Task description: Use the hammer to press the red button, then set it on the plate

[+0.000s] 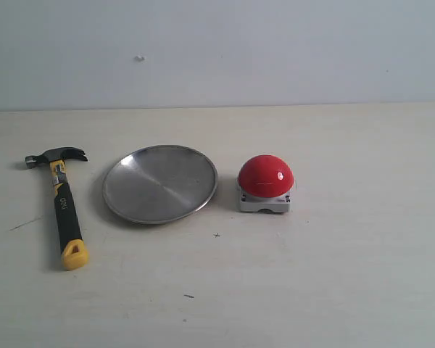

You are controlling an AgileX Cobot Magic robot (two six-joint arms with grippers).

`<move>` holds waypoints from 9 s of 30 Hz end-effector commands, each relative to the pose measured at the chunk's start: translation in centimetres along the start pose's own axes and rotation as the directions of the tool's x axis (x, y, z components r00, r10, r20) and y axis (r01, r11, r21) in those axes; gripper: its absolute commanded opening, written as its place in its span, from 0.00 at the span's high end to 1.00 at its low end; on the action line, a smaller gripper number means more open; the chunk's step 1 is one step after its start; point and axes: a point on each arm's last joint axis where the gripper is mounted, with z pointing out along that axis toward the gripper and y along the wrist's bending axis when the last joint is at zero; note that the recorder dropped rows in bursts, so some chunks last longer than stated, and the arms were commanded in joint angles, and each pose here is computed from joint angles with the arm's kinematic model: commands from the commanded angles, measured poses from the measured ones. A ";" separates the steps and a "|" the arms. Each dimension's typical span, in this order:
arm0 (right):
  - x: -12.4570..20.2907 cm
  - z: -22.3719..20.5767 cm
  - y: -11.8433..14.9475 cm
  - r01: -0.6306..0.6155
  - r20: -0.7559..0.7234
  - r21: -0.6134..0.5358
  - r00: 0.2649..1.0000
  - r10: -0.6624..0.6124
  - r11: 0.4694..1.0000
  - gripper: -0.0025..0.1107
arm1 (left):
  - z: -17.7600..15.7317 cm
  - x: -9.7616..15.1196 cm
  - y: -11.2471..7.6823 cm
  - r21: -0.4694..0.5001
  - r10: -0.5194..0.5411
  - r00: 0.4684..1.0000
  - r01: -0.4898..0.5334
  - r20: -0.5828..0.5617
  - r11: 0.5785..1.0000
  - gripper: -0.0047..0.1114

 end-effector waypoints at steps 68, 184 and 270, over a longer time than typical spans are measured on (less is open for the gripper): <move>0.1 0.0 0.0 0.011 0.001 -0.003 1.000 -0.011 1.000 0.98 | 1.3 -9.8 1.5 -0.088 -0.408 0.819 0.479 0.404 0.874 0.96; 0.1 0.0 0.0 0.011 0.001 -0.003 1.000 -0.011 1.000 0.98 | 35.7 -1.3 -4.9 -0.421 -0.442 0.434 0.148 -0.785 0.895 0.49; 0.1 0.0 0.0 0.011 0.001 -0.003 1.000 -0.011 1.000 0.98 | 43.2 2.2 -0.6 -0.764 -0.753 0.330 0.126 -0.569 0.633 0.50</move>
